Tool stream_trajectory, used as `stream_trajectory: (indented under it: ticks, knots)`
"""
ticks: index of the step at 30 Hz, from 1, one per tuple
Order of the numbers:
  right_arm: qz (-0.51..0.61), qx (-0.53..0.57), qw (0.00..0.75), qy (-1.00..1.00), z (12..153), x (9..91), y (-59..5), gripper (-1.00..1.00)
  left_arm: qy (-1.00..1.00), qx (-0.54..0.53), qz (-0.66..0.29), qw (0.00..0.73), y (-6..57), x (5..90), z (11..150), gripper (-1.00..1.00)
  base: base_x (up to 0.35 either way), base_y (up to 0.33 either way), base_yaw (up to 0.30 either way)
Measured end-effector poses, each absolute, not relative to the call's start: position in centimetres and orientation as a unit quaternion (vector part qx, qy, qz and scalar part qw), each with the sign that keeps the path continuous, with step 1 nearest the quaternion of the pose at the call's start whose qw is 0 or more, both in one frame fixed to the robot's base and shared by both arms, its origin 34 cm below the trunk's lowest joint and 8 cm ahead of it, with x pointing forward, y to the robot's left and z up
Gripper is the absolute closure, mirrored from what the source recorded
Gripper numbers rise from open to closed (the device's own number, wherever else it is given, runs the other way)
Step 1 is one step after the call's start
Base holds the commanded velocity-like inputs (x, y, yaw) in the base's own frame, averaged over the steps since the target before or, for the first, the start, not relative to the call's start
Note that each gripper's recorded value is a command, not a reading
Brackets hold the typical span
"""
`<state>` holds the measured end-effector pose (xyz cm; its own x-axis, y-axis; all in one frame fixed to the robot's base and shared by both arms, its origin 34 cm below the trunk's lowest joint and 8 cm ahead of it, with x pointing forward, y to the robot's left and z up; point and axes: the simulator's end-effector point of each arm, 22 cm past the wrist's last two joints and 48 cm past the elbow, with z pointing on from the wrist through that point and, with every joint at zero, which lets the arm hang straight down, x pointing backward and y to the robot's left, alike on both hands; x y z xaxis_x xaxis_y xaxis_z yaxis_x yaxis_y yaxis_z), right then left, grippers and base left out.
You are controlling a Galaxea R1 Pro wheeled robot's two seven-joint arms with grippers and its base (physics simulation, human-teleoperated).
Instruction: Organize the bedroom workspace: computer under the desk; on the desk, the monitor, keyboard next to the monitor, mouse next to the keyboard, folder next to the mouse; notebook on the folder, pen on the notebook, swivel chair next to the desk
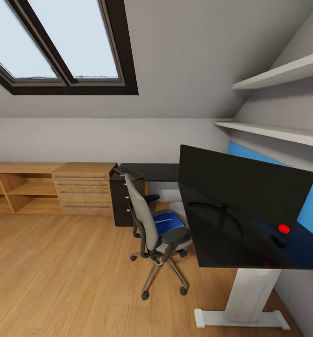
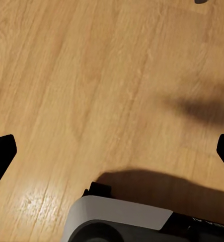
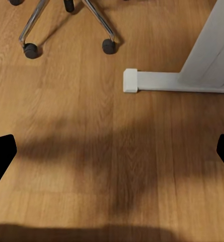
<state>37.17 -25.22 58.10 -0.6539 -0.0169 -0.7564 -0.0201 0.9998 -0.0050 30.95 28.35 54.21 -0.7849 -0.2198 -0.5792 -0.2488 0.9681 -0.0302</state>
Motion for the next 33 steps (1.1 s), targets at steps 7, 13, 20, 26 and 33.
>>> stream_trajectory:
  ticks: [7,13,20,26,33]
  knots:
    - [0.002,-0.010,0.416,0.909,57.1,37.2,-25.2,-1.00,0.944,-0.124,0.022,0.305,28.1,31.2,53.2,-1.00,0.000,0.000,0.000]
    - [0.002,-0.010,0.415,0.910,56.1,37.2,-25.2,-1.00,0.948,-0.123,0.019,0.293,27.9,30.8,52.0,-1.00,0.000,0.107,0.000]
    - [0.002,-0.010,0.416,0.909,55.0,37.2,-25.2,-1.00,0.951,-0.123,0.017,0.283,27.7,30.4,50.6,-1.00,0.000,0.328,0.000]
    - [0.002,-0.010,0.416,0.909,54.1,37.2,-25.2,-1.00,0.951,-0.122,0.017,0.282,27.7,30.4,49.7,-1.00,0.000,0.341,0.000]
    - [0.002,-0.010,0.416,0.909,52.9,37.2,-25.2,-1.00,0.952,-0.121,0.016,0.282,27.6,30.4,48.5,-1.00,-0.069,0.328,0.000]
